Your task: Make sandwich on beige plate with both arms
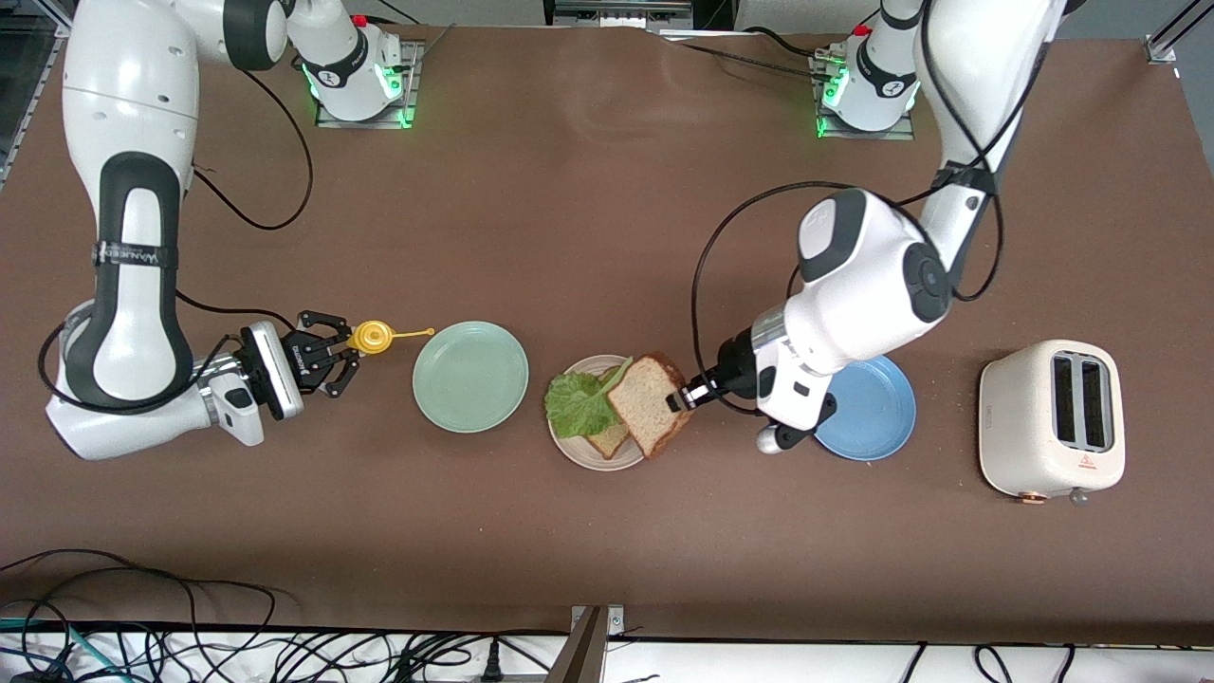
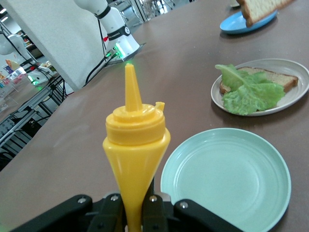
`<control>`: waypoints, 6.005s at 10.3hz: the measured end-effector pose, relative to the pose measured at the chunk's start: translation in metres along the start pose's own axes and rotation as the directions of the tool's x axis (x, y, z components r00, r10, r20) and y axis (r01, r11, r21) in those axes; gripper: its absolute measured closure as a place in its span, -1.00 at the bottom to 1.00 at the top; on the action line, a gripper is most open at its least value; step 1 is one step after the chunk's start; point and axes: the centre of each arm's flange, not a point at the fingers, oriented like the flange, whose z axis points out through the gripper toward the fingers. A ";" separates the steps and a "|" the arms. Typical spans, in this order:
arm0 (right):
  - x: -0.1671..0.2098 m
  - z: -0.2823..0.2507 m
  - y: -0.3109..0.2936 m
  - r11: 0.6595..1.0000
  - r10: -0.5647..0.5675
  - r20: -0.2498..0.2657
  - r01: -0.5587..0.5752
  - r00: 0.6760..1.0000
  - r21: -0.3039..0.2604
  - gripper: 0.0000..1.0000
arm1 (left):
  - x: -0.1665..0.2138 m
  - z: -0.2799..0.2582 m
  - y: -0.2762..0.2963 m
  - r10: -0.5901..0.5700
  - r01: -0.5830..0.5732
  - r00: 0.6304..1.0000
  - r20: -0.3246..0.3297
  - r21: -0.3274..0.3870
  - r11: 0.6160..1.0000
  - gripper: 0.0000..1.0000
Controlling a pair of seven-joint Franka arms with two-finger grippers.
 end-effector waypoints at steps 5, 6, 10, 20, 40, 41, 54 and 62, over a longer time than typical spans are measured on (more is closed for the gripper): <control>-0.088 0.020 0.002 0.968 -0.250 -0.108 0.253 0.962 0.010 0.87 | -0.026 0.060 -0.001 -0.016 0.016 1.000 -0.006 -0.016 1.000 0.82; -0.095 0.023 0.003 0.959 -0.283 -0.122 0.285 0.951 0.001 0.87 | -0.031 0.067 -0.003 -0.019 0.019 1.000 0.001 -0.008 1.000 0.82; -0.123 0.033 0.002 0.942 -0.334 -0.200 0.336 0.921 -0.023 0.85 | -0.040 0.091 -0.008 -0.032 0.032 0.999 0.010 0.003 0.999 0.82; -0.186 -0.038 -0.047 0.980 -0.191 -0.200 0.176 0.961 -0.091 -1.00 | -0.045 0.113 -0.015 -0.050 0.050 0.999 0.011 0.016 0.999 0.69; 0.143 -0.172 -0.173 0.046 0.961 -0.152 -0.674 0.231 -0.737 -1.00 | -0.012 0.148 -0.069 -0.066 0.072 0.997 -0.044 0.138 0.988 -1.00; 0.153 -0.164 -0.185 -0.057 0.962 -0.217 -0.656 0.166 -0.753 -1.00 | -0.008 0.145 -0.069 -0.068 0.074 0.996 -0.049 0.139 0.988 -1.00; 0.195 -0.152 -0.253 -0.367 0.885 -0.466 -0.601 0.009 -0.710 -1.00 | 0.059 -0.097 -0.058 0.209 -0.161 0.976 -0.063 0.442 0.882 -1.00; 0.200 -0.147 -0.249 -0.356 0.889 -0.458 -0.603 0.018 -0.714 -1.00 | 0.099 -0.312 -0.130 0.469 -0.433 0.879 0.086 0.555 0.710 -1.00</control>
